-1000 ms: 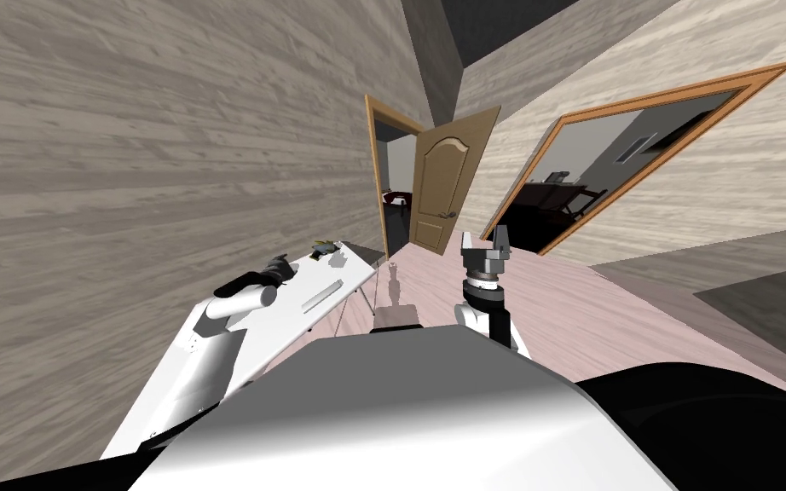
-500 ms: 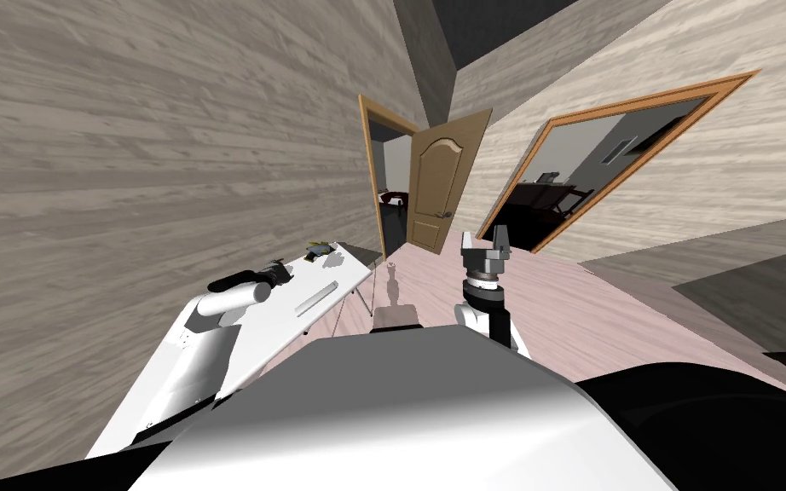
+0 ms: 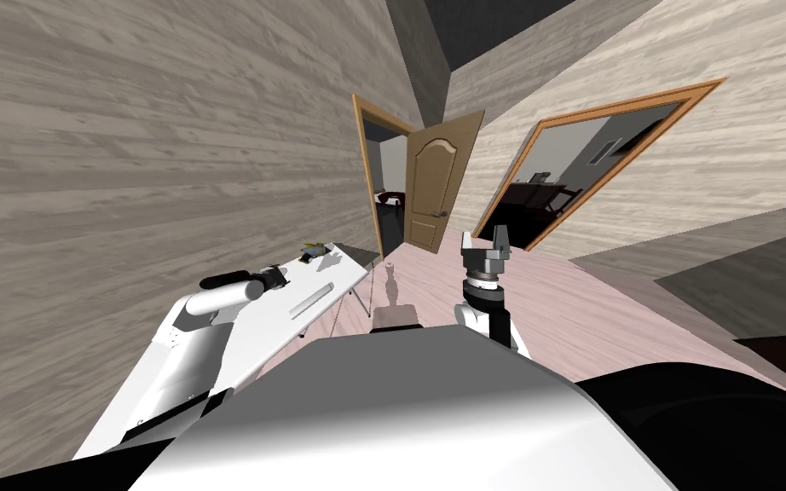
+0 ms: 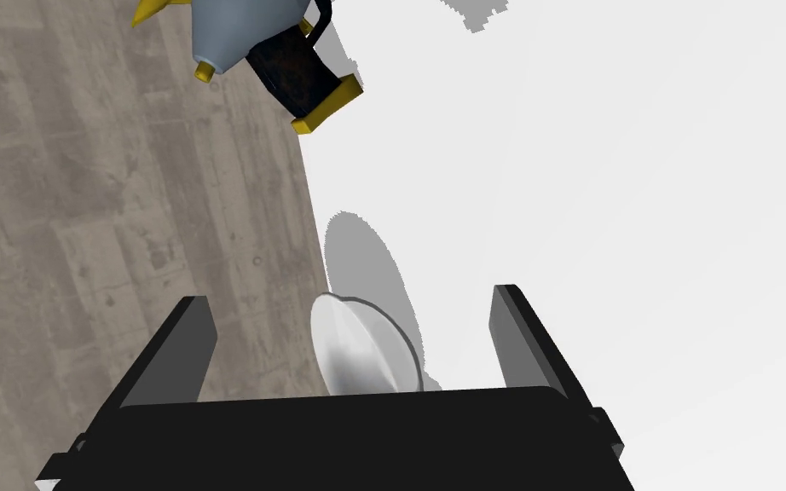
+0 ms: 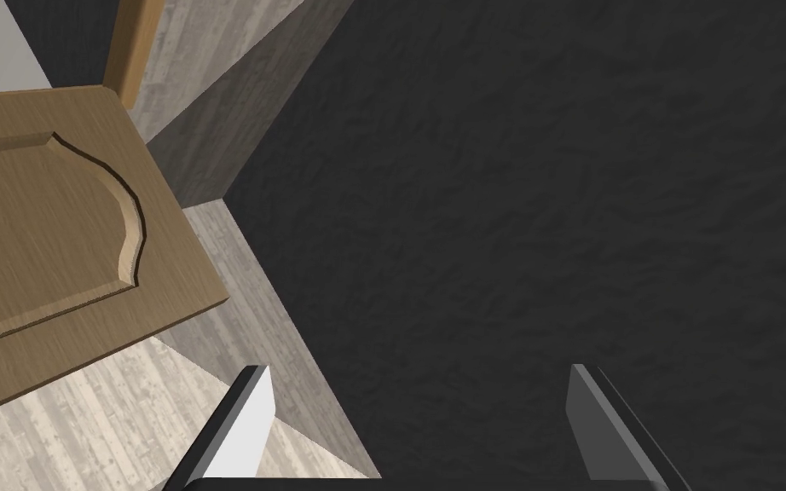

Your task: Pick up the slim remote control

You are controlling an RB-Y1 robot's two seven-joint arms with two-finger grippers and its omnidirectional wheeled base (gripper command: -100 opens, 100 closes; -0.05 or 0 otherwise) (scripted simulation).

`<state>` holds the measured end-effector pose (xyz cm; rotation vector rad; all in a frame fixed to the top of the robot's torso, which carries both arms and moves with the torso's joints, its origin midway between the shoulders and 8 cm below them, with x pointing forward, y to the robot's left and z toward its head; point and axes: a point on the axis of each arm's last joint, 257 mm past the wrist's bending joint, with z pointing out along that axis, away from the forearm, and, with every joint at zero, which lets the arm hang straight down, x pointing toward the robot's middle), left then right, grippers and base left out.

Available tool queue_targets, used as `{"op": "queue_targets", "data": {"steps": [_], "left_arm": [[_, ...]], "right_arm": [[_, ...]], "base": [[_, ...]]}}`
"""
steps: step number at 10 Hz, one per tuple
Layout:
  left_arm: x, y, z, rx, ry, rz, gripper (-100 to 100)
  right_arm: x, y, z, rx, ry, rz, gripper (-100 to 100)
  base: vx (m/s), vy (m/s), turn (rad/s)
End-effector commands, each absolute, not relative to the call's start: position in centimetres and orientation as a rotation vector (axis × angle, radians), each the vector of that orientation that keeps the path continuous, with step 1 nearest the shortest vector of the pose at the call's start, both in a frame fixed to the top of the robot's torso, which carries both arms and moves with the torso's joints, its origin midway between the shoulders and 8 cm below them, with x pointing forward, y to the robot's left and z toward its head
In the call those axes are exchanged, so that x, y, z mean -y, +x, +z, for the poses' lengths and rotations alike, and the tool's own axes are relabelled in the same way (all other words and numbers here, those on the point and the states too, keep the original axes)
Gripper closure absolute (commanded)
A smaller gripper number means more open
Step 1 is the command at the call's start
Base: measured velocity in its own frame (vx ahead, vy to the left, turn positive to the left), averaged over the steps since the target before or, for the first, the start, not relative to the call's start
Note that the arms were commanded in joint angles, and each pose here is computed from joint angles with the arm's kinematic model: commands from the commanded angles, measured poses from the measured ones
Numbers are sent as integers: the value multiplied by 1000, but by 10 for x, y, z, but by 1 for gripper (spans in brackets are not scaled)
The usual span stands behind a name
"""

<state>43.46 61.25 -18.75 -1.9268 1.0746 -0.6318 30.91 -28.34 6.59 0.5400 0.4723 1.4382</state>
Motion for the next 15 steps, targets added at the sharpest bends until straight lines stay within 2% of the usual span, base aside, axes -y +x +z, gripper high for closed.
{"op": "queue_targets", "data": {"steps": [1, 15], "left_arm": [[-617, 427, -198, -1072, -1987, -602, -100], [-639, 347, -265, -953, -2512, -360, -100]], "right_arm": [[283, 309, 66, -472, 540, 1438, 0], [283, 309, 66, -472, 540, 1438, 0]], "base": [[-9, -42, -58], [-11, -28, -73]]}}
